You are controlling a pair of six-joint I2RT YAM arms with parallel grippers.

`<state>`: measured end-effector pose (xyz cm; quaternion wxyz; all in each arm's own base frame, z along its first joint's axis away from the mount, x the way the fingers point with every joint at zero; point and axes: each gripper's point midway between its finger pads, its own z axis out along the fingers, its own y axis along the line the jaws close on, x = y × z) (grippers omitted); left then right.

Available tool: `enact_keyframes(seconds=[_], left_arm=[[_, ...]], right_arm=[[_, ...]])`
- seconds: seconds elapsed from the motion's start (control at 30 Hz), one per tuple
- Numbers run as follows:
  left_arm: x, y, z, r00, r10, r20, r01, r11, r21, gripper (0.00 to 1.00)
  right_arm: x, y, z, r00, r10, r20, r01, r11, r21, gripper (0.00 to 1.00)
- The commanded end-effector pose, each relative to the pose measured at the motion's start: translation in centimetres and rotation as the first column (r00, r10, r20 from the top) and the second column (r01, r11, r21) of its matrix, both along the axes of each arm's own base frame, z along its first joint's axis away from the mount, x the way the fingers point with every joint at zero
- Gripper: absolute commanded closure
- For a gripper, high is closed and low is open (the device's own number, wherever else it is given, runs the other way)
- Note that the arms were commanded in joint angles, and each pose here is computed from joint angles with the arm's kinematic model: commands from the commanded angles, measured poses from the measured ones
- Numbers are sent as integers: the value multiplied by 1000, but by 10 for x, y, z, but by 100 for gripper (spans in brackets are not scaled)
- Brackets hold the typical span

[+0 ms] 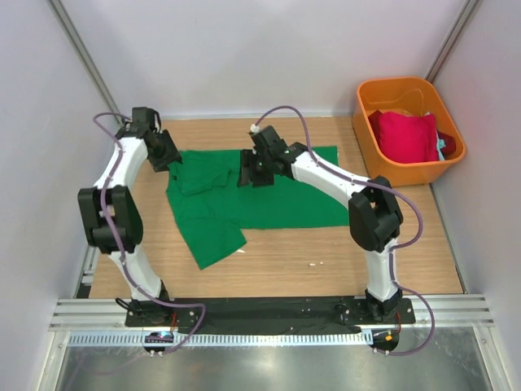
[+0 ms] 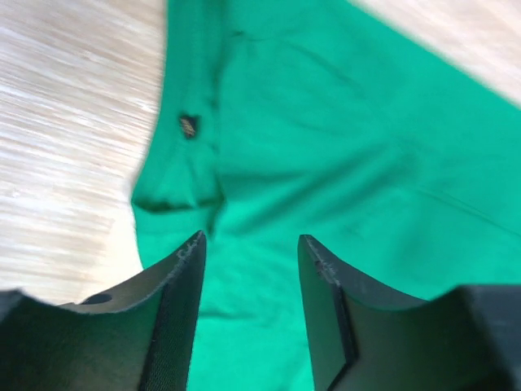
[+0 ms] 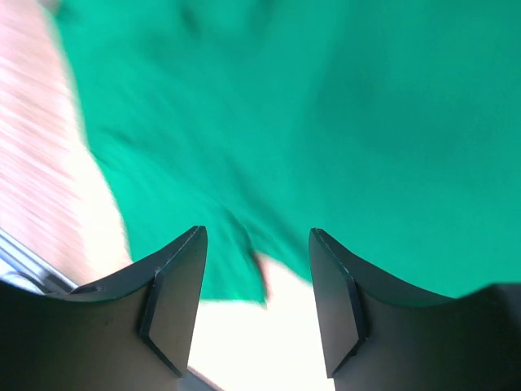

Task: Fold and stack the t-shirts
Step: Fold the tshirt

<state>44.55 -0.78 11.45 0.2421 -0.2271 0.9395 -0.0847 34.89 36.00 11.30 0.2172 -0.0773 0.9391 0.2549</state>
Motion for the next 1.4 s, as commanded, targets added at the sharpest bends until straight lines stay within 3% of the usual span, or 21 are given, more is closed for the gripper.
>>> enact_keyframes(seconds=[0.0,0.17,0.4,1.2,1.37], left_arm=[[-6,-14,29,993,-54,100,61,996,-64,51],[-17,-37,3,996,-63,57,73,978,-196,56],[-29,-30,-27,998,-61,3,60,985,-162,50],[-23,-25,-67,996,-63,-63,51,983,-177,48],[-20,-24,-69,996,-55,-65,41,980,-197,52]], right_arm=[[44,32,16,991,74,112,-83,994,77,41],[71,79,26,981,125,148,-157,962,225,50],[73,97,-4,983,151,107,-177,940,292,54],[86,99,-63,991,131,35,-136,948,287,55],[92,103,-63,992,122,30,-125,944,306,59]])
